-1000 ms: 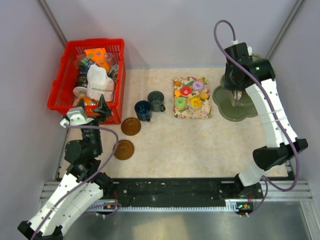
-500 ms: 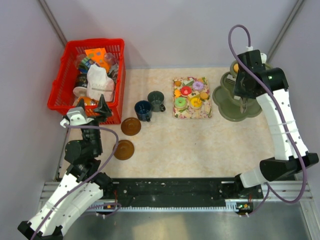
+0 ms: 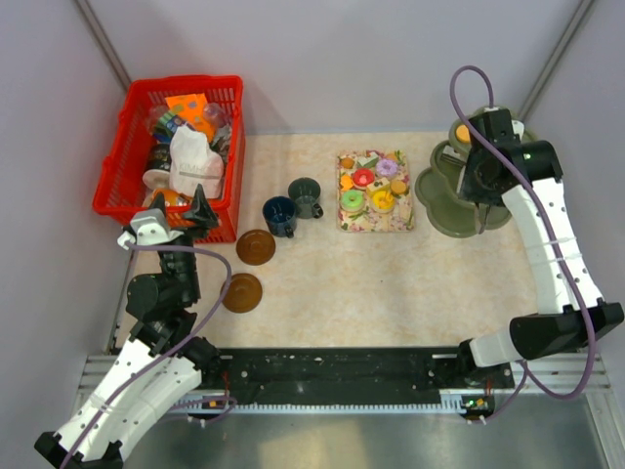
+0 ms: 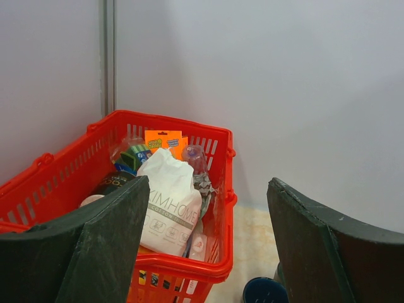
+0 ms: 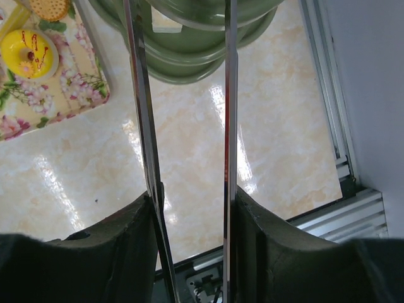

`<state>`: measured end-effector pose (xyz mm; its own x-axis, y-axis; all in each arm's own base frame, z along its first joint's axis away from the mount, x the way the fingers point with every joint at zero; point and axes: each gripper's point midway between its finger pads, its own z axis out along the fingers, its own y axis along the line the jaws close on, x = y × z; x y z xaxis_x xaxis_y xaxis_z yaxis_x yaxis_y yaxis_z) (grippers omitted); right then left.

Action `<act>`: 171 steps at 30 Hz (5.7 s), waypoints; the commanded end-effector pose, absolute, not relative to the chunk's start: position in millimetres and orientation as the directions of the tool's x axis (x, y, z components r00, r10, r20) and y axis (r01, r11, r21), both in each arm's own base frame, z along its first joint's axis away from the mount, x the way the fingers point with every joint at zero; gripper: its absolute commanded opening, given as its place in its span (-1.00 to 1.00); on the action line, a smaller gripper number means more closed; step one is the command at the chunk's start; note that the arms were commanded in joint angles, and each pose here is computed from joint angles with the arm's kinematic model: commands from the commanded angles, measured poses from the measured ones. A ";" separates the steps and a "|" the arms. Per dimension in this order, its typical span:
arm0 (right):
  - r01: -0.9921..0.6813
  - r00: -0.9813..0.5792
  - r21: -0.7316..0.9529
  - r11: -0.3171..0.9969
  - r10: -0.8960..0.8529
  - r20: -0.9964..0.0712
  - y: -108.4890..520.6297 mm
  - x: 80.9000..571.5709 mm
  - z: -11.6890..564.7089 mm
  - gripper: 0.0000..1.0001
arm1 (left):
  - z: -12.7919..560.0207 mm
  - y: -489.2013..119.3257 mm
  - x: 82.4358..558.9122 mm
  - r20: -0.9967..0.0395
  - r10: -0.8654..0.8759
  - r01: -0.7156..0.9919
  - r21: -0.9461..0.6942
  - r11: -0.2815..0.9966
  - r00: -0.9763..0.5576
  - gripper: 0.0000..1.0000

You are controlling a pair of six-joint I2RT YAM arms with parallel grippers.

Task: Serve the afternoon tea
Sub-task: Place the desert on the desert table, then pick up the desert from the tray, then place the desert on the desert table.

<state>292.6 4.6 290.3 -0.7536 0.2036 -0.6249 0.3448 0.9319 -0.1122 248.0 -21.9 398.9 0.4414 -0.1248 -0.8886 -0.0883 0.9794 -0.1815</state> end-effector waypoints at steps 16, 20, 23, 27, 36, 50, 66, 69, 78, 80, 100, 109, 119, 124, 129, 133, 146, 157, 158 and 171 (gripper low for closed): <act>0.336 -0.703 -0.063 0.940 0.206 -0.680 0.3 271.0 327.2 -0.02 | 402.0 -25.1 248.9 -0.881 -0.135 -0.073 -0.188 0.979 0.454 0.61; 0.349 -0.672 -0.059 0.935 0.206 -0.711 -3.7 269.8 339.9 -0.02 | 401.0 -25.1 249.6 -0.882 -0.133 -0.075 -0.186 0.980 0.452 0.61; 0.327 -0.667 -0.036 0.944 0.204 -0.716 1.3 269.8 344.4 -0.03 | 401.3 -25.3 249.7 -0.882 -0.134 -0.075 -0.187 0.980 0.452 0.61; 0.283 -0.666 -0.038 0.958 0.168 -0.726 13.0 270.9 349.2 -0.05 | 400.3 -25.6 250.8 -0.884 -0.131 -0.077 -0.184 0.980 0.448 0.61; 0.169 -0.692 -0.045 0.985 0.086 -0.717 58.7 276.7 346.0 -0.07 | 397.8 -26.8 253.0 -0.890 -0.123 -0.080 -0.175 0.981 0.440 0.61; -0.025 -0.812 0.070 0.997 0.021 -0.583 139.1 294.3 264.9 -0.08 | 397.7 -27.7 254.0 -0.891 -0.120 -0.080 -0.172 0.982 0.438 0.61; 0.007 -0.897 0.047 0.999 0.027 -0.441 147.2 324.0 163.5 -0.06 | 397.6 -26.4 253.3 -0.890 -0.119 -0.083 -0.172 0.982 0.441 0.61; 0.026 -0.904 0.061 0.998 0.050 -0.424 143.2 330.6 151.7 -0.06 | 398.8 -25.6 252.0 -0.888 -0.118 -0.084 -0.172 0.981 0.445 0.61; 0.049 -0.919 0.094 0.994 0.082 -0.385 137.4 338.4 128.0 -0.06 | 399.2 -25.7 251.9 -0.888 -0.115 -0.084 -0.170 0.982 0.446 0.61; 0.051 -0.921 0.096 0.994 0.084 -0.380 136.1 340.2 123.9 -0.07 | 398.3 -26.7 252.5 -0.889 -0.116 -0.081 -0.169 0.982 0.444 0.61; 0.036 -0.946 0.089 0.995 0.062 -0.317 137.8 343.1 99.1 -0.13 | 398.8 -26.1 252.8 -0.889 -0.112 -0.086 -0.166 0.982 0.444 0.61; 0.040 -0.960 0.085 0.996 0.062 -0.273 138.3 343.5 88.9 -0.15 | 398.9 -25.1 251.6 -0.887 -0.112 -0.087 -0.168 0.982 0.448 0.61; 0.022 -0.958 0.077 0.997 0.043 -0.285 134.0 340.6 105.9 -0.52 | 401.1 -24.1 249.5 -0.883 -0.116 -0.085 -0.173 0.981 0.455 0.61; 0.009 -0.952 0.069 0.998 0.030 -0.306 127.9 331.1 124.6 -0.58 | 402.4 -23.5 248.5 -0.881 -0.117 -0.085 -0.174 0.981 0.459 0.61; 0.000 -0.938 0.058 0.998 0.020 -0.345 118.9 319.1 149.5 -0.60 | 402.6 -23.0 248.2 -0.880 -0.119 -0.085 -0.177 0.980 0.460 0.61; -0.005 -0.938 0.049 0.999 0.012 -0.346 111.9 305.5 159.4 -0.60 | 403.2 -22.2 247.1 -0.878 -0.122 -0.085 -0.181 0.980 0.462 0.61; 0.077 -0.953 0.072 0.994 0.095 -0.287 73.3 254.0 153.3 -0.59 | 407.2 -18.1 242.1 -0.868 -0.135 -0.086 -0.199 0.976 0.478 0.61; 0.233 -0.923 0.097 0.968 0.252 -0.293 41.3 231.8 148.9 -0.58 | 410.3 -13.7 237.5 -0.859 -0.141 -0.092 -0.212 0.973 0.493 0.61; 0.249 -0.917 0.100 0.963 0.267 -0.295 37.4 230.4 149.0 -0.58 | 409.4 -14.5 237.9 -0.859 -0.142 -0.089 -0.212 0.973 0.492 0.61; 0.390 -0.858 0.106 0.915 0.402 -0.320 1.7 221.4 149.7 -0.58 | 408.3 -15.8 239.2 -0.860 -0.145 -0.086 -0.212 0.973 0.489 0.61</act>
<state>218.7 19.0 141.3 -0.9061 0.3308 -0.2639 0.3184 0.9437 0.0900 243.0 -18.1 401.1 0.4580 -0.1312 -0.8792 -0.0900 0.9771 -0.1927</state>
